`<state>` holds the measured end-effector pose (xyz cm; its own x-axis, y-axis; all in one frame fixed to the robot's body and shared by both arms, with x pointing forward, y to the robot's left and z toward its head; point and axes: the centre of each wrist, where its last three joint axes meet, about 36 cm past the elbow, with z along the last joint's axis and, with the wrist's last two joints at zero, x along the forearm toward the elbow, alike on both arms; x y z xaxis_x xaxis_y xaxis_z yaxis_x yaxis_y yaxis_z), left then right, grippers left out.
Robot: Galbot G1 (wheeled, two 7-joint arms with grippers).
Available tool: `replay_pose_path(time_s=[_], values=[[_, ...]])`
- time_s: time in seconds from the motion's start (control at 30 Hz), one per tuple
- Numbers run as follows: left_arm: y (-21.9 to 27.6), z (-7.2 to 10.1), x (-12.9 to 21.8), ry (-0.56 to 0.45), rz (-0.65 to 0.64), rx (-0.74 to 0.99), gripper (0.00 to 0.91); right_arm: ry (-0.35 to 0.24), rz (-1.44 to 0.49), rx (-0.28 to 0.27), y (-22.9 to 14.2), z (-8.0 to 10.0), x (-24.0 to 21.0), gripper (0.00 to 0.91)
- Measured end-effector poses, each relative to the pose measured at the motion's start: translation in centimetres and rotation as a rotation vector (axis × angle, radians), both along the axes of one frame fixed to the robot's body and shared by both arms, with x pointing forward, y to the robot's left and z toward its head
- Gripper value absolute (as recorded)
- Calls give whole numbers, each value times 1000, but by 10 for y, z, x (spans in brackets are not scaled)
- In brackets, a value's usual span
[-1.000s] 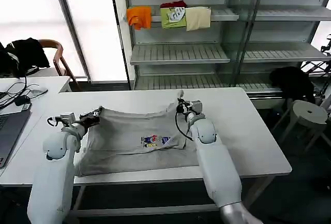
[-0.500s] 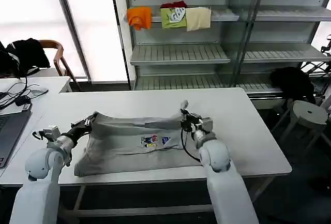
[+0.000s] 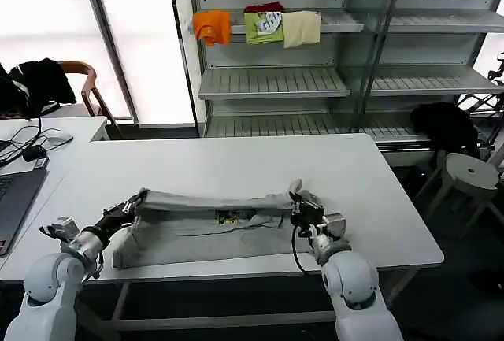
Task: Fold and organize the clothes.
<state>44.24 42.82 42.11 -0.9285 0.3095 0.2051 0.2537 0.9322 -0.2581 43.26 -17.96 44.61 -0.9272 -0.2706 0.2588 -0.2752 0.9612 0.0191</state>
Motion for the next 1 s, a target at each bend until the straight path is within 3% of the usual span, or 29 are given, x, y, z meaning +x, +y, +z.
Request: replay_pose_path(time_s=[0.17,0.2,0.23,0.27,0.5,0.83,0.93,1.0], values=[[-2,-9,-12,8,-15,7,10,17,-6,-12,-2,-9,-10,0],[-2,-11,-14,11,-16,11,30,20,-8,-14,-3,-10,-12,907],[-3,-13,-15,13,-17,16,675,25,-11,-16,-3,-12,-13,907],[-4,-15,-17,15,-16,24,907,29,-16,-18,-3,-14,-15,907],[-9,-16,-23,15,2,86,907,34,-67,-61,-9,-22,-22,907],[-13,-11,-32,22,46,165,907,14,-174,-191,-33,-19,-30,907],[-17,-8,-36,28,71,178,907,1,-195,-197,-42,-14,-31,907],[-22,-8,-39,34,87,185,907,-19,-205,-174,-47,-7,-32,907]])
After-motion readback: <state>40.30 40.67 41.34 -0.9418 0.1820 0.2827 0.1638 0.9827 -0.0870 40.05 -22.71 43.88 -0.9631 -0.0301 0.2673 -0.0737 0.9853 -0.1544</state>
